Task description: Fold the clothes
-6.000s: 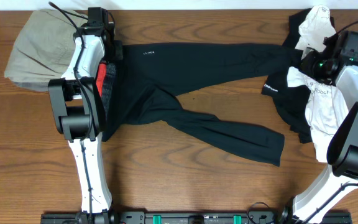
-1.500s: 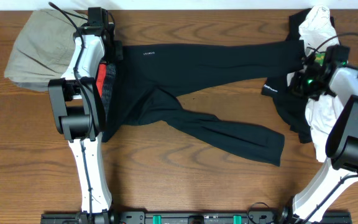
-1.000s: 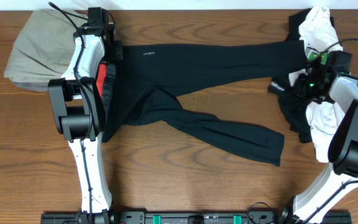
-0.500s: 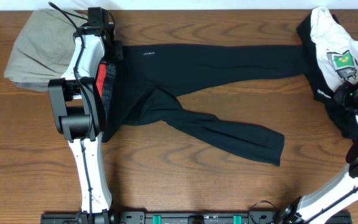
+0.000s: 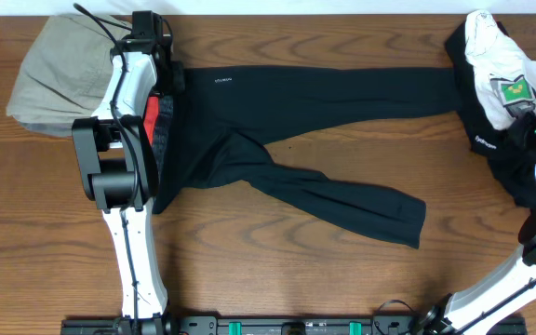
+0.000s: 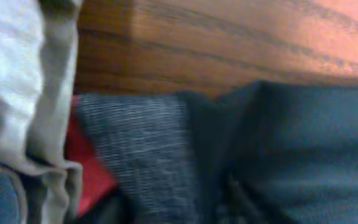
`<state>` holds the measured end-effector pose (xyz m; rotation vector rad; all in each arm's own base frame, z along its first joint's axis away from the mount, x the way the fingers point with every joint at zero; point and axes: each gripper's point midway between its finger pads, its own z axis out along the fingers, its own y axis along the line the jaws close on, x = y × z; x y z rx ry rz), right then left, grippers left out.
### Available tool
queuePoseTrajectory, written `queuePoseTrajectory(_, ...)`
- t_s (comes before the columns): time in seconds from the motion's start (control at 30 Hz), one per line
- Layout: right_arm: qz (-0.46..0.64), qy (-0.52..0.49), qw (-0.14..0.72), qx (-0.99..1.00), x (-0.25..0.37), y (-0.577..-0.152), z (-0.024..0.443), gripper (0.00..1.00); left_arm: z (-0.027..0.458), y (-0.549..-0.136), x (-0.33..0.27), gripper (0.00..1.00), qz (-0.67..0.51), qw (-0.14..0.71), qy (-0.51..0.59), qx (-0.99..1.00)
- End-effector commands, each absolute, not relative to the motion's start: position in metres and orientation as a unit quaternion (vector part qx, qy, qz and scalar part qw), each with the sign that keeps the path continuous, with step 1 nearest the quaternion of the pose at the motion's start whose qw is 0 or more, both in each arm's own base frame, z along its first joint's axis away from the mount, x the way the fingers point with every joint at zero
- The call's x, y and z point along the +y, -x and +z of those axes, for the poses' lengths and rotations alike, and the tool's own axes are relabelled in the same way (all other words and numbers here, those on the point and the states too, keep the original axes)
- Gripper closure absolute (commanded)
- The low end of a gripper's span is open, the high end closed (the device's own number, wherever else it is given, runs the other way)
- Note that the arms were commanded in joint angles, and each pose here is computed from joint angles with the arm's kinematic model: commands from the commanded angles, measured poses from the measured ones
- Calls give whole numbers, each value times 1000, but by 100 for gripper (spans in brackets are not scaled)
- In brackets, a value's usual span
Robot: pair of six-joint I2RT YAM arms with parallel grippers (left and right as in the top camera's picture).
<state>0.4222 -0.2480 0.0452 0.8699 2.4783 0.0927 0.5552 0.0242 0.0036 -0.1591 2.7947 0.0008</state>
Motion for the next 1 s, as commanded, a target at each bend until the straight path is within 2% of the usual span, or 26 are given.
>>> queuePoseTrajectory(0.0, 30, -292, 310, 904, -255, -442, 112, 32, 1, -545, 31, 10, 5, 153, 70, 986)
queuePoseTrajectory(0.03, 31, -289, 315, 904, -254, -443, 127, 23, 9, -546, 31, 2, 5, 161, 70, 984)
queuePoseTrajectory(0.13, 45, -277, 326, 903, -243, -442, 170, 11, 47, -549, 31, 2, 4, 190, 70, 979)
queuePoseTrajectory(0.33, 66, -254, 336, 904, -205, -422, 239, 4, 151, -520, 30, 2, 2, 232, 74, 970)
queuePoseTrajectory(0.4, 68, -241, 338, 907, -188, -412, 256, 1, 186, -501, 28, 2, -3, 240, 90, 966)
queuePoseTrajectory(0.57, 81, -206, 323, 920, -139, -384, 282, 1, 249, -444, 23, 2, -10, 245, 108, 963)
queuePoseTrajectory(0.7, 99, -186, 283, 936, -101, -361, 283, 2, 266, -402, 21, 2, -10, 217, 119, 969)
queuePoseTrajectory(0.97, 132, -158, 154, 966, -45, -316, 252, 1, 248, -336, 21, 2, 0, 105, 163, 981)
